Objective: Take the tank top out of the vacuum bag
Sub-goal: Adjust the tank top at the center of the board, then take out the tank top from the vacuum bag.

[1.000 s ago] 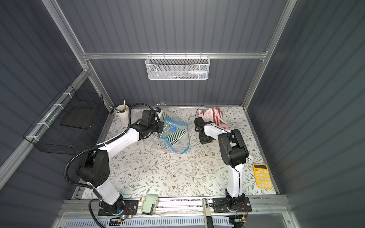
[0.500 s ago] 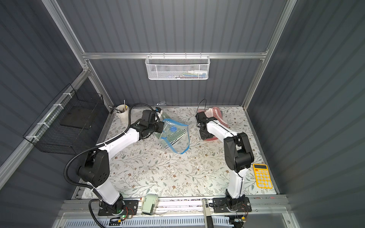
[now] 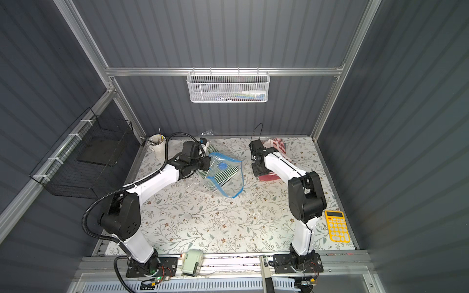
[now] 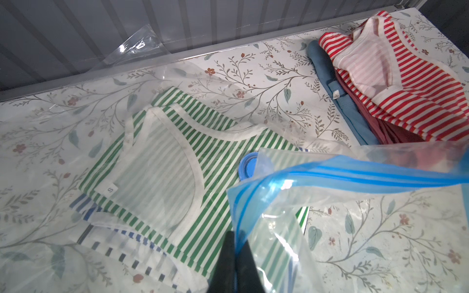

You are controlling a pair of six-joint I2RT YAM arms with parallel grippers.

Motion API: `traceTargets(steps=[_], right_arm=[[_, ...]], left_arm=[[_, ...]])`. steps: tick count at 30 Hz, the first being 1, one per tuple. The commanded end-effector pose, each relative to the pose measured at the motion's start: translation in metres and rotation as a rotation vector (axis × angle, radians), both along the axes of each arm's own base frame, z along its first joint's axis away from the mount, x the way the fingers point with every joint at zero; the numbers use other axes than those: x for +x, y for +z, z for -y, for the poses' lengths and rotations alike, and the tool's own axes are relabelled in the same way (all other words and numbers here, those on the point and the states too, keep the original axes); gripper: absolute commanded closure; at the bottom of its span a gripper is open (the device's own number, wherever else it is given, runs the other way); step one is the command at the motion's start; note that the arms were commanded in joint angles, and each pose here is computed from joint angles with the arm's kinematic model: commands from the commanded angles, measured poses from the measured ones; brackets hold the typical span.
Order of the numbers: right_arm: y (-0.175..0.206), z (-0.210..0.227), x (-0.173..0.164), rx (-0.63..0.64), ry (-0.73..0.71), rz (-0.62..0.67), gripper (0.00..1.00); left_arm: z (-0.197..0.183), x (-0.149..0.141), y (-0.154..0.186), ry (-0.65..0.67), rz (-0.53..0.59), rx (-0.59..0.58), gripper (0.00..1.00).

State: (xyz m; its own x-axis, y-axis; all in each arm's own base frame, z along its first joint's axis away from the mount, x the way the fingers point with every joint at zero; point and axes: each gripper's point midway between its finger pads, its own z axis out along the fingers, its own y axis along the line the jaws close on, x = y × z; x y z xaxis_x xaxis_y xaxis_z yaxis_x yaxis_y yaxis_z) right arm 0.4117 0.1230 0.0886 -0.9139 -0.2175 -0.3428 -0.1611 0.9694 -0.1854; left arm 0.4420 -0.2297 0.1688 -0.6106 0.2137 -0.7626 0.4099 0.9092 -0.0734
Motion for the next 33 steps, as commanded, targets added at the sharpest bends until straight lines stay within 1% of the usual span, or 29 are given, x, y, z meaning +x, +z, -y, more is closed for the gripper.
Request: traceTargets(steps=[1,2,4,6,7,10,11,14,16,18,19,21,24,26,27,29,33], right_arm=[[-0.026,-0.01,-0.011,0.026,0.021,-0.071,0.95],[-0.028,-0.01,-0.011,0.026,0.023,-0.075,0.89],[-0.027,-0.011,-0.01,0.026,0.025,-0.076,0.73],[-0.016,-0.013,-0.006,0.041,0.027,-0.048,0.68],[-0.006,-0.014,-0.002,0.062,0.025,-0.021,0.6],[0.022,-0.016,0.01,0.161,-0.004,0.066,0.5],[0.028,-0.012,0.015,0.192,-0.031,0.091,0.45],[0.027,0.017,0.028,0.247,-0.16,0.134,0.44],[0.014,0.031,0.03,0.282,-0.221,0.115,0.43],[0.002,0.036,0.026,0.291,-0.247,0.083,0.45],[0.001,0.033,0.021,0.295,-0.238,0.083,0.44],[0.006,0.024,0.009,0.312,-0.221,0.116,0.44],[0.029,0.003,-0.015,0.364,-0.188,0.214,0.42],[0.051,-0.013,-0.032,0.433,-0.175,0.29,0.42],[0.06,-0.021,-0.041,0.479,-0.167,0.317,0.42],[0.081,-0.04,-0.058,0.615,-0.148,0.372,0.43],[0.108,-0.06,-0.084,0.766,-0.144,0.43,0.38]], left_arm=[[0.005,0.001,-0.005,-0.011,-0.025,0.007,1.0],[0.004,0.001,-0.006,-0.01,-0.025,0.007,1.0],[0.005,0.001,-0.006,-0.013,-0.025,0.008,1.0],[0.005,0.001,-0.005,-0.011,-0.025,0.007,1.0],[0.005,0.001,-0.005,-0.012,-0.024,0.008,1.0],[0.005,0.001,-0.002,-0.012,-0.019,0.005,1.0],[0.004,0.001,-0.001,-0.011,-0.017,0.004,1.0],[0.004,0.001,0.0,-0.011,-0.014,0.004,1.0],[0.004,0.0,0.002,-0.013,-0.013,0.001,1.0],[0.004,-0.001,0.006,-0.014,-0.006,-0.004,1.0],[0.004,-0.001,0.009,-0.015,0.0,-0.007,1.0],[0.005,-0.003,0.014,-0.025,0.007,-0.016,1.0],[0.011,-0.008,0.024,-0.058,0.023,-0.049,1.0],[0.018,-0.013,0.03,-0.102,0.029,-0.082,1.0],[0.022,-0.016,0.032,-0.126,0.031,-0.101,1.0],[0.031,-0.022,0.039,-0.185,0.036,-0.142,1.0],[0.041,-0.033,0.053,-0.246,0.054,-0.181,1.0]])
